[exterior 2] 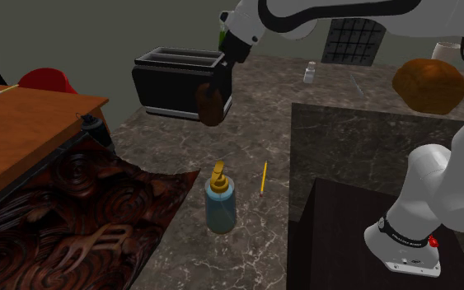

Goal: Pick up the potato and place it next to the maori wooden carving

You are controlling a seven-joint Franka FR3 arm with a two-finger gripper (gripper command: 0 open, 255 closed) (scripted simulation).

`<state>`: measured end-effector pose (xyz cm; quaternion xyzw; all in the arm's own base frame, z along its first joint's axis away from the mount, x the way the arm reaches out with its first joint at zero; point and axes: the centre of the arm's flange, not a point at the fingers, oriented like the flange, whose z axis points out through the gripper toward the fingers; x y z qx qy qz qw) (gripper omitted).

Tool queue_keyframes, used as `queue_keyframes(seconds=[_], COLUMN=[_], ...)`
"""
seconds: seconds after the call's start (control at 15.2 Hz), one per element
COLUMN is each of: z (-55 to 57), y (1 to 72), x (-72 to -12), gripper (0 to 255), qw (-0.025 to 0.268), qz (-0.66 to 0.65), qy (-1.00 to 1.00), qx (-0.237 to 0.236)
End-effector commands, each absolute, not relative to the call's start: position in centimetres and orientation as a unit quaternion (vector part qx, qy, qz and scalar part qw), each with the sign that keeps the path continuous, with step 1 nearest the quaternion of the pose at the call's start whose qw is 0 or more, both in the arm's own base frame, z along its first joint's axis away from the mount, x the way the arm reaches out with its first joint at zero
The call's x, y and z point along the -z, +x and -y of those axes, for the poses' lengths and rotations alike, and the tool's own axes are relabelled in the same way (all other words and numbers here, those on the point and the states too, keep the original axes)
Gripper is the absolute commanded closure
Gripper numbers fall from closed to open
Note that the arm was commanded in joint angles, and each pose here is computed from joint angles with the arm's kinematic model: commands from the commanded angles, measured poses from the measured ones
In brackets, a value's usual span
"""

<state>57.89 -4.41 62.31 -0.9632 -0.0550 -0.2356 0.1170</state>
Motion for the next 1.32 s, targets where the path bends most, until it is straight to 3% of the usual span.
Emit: queue_keyframes(seconds=[0.0,0.66,1.25], z=[4.4,4.4,-6.4], y=[58.0,58.0,52.8], x=[-63.5,-68.7,-68.7], gripper=[255,255,255], qw=[0.117,0.117,0.117], qz=[0.055,0.055,0.055], qy=[-0.963,-0.963,-0.963], qx=[0.236,0.236,0.236])
